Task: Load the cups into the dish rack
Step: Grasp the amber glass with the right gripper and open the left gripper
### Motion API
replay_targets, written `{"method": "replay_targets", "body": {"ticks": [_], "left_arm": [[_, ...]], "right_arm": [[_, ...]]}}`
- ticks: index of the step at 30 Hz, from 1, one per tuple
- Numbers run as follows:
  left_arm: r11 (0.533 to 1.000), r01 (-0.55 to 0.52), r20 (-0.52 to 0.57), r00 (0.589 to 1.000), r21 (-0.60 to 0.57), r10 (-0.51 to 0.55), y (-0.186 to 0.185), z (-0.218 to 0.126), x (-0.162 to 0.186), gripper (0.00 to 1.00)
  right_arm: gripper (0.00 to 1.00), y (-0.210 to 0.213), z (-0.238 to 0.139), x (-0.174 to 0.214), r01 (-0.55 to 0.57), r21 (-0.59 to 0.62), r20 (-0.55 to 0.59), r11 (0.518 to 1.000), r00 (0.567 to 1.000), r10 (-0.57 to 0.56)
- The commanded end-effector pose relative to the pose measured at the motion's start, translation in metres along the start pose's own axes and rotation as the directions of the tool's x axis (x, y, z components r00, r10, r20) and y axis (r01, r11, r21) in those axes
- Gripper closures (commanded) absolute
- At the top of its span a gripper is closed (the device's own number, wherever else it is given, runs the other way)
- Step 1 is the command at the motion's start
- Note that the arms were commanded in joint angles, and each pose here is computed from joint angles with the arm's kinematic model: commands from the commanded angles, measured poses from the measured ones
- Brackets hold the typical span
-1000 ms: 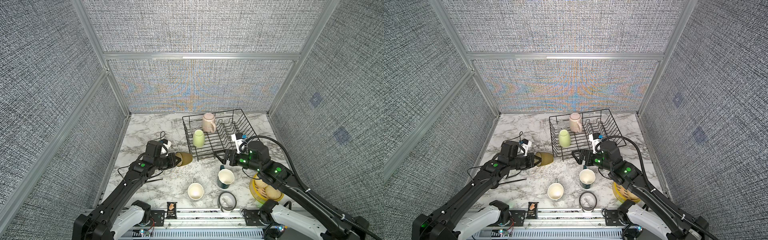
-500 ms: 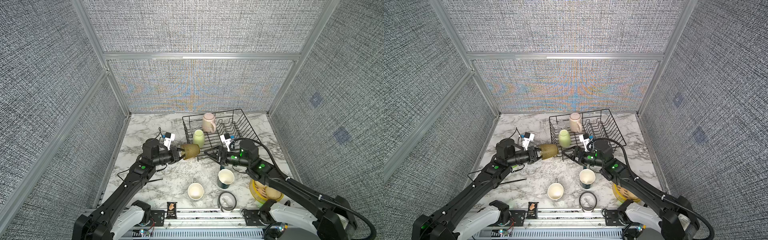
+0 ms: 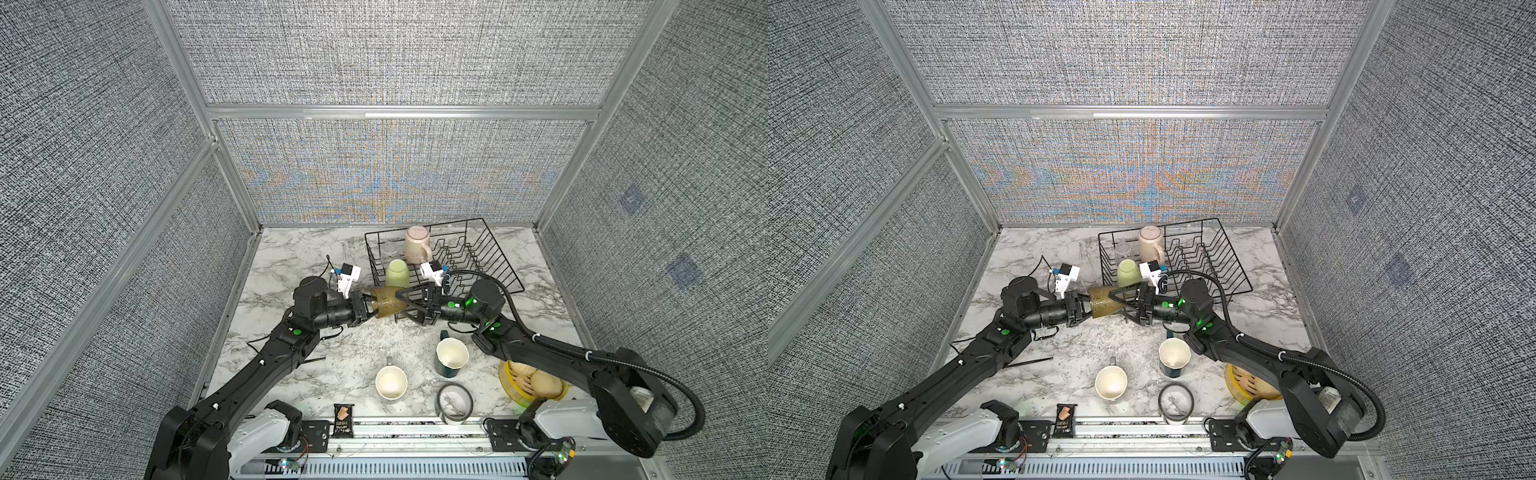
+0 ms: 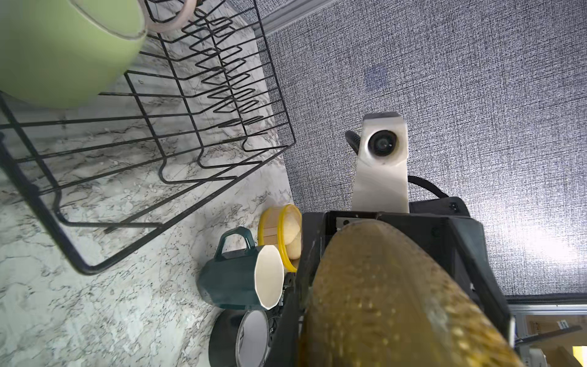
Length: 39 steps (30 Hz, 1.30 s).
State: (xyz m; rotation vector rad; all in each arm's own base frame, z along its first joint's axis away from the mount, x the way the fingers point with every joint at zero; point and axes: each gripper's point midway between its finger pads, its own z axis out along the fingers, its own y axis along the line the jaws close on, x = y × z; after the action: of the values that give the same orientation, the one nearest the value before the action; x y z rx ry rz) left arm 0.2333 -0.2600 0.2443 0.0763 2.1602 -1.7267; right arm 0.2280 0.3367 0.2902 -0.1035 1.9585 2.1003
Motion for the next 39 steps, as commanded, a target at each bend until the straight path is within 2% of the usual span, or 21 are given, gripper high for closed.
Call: {"method": "replay_targets", "body": {"ticks": [1,16,25,29,39], "left_arm": [[0.999,-0.028,-0.004,1.000,0.043,0.029,-0.012,0.002,-0.003,1.00],[0.997,-0.037,-0.061,0.997,0.065,0.041,-0.015,0.010,0.005,1.00],[0.998,-0.039,-0.078,0.996,0.052,0.043,-0.014,0.012,0.005,1.00],[0.999,-0.033,-0.079,0.996,0.043,0.037,-0.011,0.013,0.006,1.00],[0.999,-0.030,-0.092,0.995,-0.024,0.027,0.004,0.012,0.010,0.75]], "right_arm": [[0.13,0.024,0.003,0.004,0.055,-0.091,-0.028,0.994,0.998,-0.058],[0.16,0.012,0.008,0.006,0.076,-0.021,-0.059,0.997,0.995,-0.077],[0.30,0.011,0.007,0.005,0.087,-0.011,-0.057,0.996,0.995,-0.088],[0.32,0.011,0.006,0.005,0.088,-0.016,-0.052,0.996,0.995,-0.088],[0.36,0.006,-0.006,-0.005,0.111,0.018,-0.004,0.994,0.994,-0.110]]}}
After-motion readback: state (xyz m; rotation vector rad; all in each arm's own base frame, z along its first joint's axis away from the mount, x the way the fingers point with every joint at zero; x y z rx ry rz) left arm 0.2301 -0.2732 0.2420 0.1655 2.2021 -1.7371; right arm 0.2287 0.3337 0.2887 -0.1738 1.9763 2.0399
